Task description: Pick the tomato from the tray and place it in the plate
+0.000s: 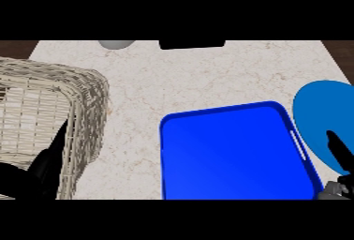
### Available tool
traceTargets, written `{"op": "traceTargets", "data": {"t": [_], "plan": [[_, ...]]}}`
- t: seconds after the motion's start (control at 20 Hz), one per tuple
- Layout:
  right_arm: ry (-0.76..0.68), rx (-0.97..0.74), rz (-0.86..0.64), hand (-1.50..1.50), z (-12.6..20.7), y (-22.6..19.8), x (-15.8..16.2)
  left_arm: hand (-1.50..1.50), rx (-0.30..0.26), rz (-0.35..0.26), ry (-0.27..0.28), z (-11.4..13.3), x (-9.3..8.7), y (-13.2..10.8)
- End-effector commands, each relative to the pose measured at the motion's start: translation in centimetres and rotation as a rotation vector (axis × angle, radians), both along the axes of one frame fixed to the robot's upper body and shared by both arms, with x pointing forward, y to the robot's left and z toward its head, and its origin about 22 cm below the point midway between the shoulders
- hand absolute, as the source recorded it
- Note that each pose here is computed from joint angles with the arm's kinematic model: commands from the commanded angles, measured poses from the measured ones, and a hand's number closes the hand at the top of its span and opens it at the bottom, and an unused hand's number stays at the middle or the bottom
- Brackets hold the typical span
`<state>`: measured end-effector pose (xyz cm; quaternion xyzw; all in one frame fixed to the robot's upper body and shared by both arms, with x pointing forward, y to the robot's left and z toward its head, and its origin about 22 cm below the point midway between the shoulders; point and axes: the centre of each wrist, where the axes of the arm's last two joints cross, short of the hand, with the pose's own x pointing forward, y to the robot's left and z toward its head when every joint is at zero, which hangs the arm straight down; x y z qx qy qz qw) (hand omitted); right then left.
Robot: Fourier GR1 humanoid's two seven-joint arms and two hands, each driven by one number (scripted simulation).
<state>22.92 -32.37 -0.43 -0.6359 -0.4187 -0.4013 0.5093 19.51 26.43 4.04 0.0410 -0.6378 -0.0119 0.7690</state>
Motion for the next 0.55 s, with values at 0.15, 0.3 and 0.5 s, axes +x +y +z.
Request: {"op": "traceTargets", "data": {"t": [0.15, 0.3, 0.5], "plan": [[0.025, 0.032, 0.026, -1.5, -2.0, 2.8, -3.6, 0.0, -0.066, 0.015, 0.174, -3.8, 0.5, -1.0], [0.034, 0.054, 0.033, -1.5, -2.8, 3.8, -4.4, 0.0, -0.088, 0.001, 0.183, -3.9, 0.7, -1.2], [0.022, 0.052, 0.037, -1.5, -3.3, 4.8, -5.2, 0.0, -0.074, 0.012, 0.197, -4.8, 0.0, -1.4]]}}
